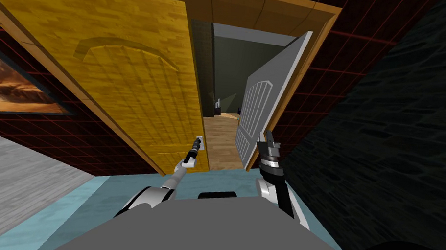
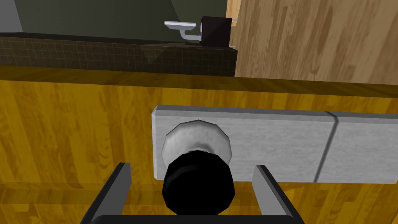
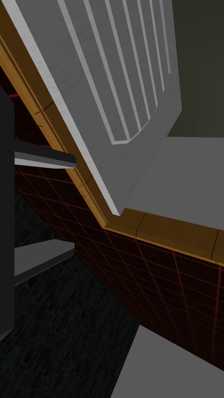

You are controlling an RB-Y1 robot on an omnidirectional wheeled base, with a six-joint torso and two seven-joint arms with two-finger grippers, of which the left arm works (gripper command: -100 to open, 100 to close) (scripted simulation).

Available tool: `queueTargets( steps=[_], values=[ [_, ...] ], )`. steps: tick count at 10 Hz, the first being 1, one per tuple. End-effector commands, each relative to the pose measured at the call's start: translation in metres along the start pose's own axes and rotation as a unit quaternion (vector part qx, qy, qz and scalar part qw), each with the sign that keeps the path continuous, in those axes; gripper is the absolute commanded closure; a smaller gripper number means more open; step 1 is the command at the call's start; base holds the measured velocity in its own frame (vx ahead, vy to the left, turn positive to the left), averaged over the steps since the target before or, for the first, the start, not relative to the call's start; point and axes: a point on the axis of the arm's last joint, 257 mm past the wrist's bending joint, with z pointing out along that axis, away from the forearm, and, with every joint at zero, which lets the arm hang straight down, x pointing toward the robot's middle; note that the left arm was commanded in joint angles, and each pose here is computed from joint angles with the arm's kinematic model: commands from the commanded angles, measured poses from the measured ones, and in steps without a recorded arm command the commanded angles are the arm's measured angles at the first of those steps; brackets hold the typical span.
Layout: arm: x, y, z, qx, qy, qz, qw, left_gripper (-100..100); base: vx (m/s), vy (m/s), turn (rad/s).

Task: Push the door open

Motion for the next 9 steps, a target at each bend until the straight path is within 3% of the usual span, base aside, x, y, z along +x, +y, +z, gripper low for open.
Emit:
queueTargets(
  steps=[1, 2, 7, 9],
  values=[
    [0.0, 0.0, 0.0, 0.0, 0.0, 0.0, 1.0, -100, 0.073, 0.005, -0.003],
    [0.0, 0.0, 0.0, 0.0, 0.0, 0.0, 1.0, 100, -0.007, -0.002, 0.005],
    [0.0, 0.0, 0.0, 0.0, 0.0, 0.0, 1.0, 100, -0.013, 0.0, -0.001],
    [-0.012, 0.001, -0.0008, -0.001, -0.01, 0.001, 0.9999, 100, 0.121, -0.033, 0.038]
  ],
)
